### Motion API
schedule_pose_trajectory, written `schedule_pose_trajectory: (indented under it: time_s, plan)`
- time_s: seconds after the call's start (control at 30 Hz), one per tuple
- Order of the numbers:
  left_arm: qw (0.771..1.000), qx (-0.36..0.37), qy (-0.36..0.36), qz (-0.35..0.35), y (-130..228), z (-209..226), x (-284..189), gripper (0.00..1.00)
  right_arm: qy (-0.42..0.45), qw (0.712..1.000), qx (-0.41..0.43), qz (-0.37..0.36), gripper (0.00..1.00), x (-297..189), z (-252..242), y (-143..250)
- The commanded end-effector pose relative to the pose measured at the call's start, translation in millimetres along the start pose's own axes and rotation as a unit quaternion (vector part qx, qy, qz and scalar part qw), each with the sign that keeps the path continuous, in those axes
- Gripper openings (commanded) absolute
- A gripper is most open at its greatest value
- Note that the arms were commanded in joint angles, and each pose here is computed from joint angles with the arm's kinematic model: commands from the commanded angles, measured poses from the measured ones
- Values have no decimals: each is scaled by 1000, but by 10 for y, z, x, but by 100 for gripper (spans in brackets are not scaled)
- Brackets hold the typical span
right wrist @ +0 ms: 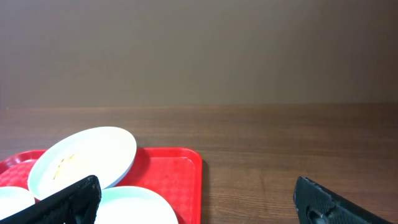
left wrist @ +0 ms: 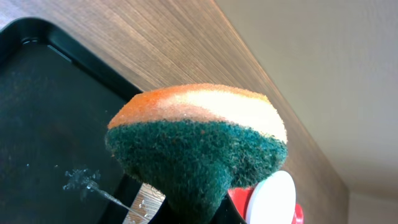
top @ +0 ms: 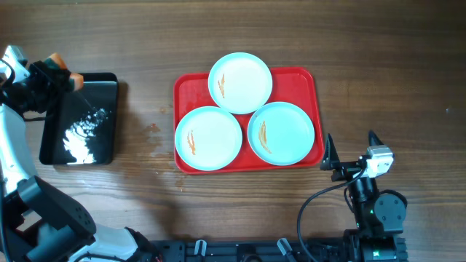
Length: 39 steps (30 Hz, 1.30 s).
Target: Clean dirty plates on tray and stack at the side
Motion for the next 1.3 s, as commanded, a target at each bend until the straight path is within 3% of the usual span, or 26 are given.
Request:
schedule_pose_trajectory:
  time_s: [0.0,0.27,1.03,1.17,1.27]
  plan:
    - [999,39,25,5,-5,-66,-47,4,10,1000,-5,-4,100,-5,-29,-14]
    - [996,44,-68,-42,-91,87,-153,4,10,1000,-5,-4,100,-5,-29,-14]
    - [988,82,-72,-110,-142,-199,-523,4,10,1000,-5,-4,100,-5,-29,-14]
    - [989,76,-79,-98,-107,-146,-490,4,10,1000,-5,-4,100,-5,-29,-14]
    - [986,63,-123,-95,-78,103,-342,4,10,1000,-5,-4,100,-5,-29,-14]
Point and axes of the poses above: each gripper's point midway between its finger pads, its own x axis out along the fingers, its own z axis along the line the jaws close on, y = z × x, the point moved 5 cm from there along -x, back along the fingers, and after that the axes turned 8 degrees about -x, right-handed, at the moved point
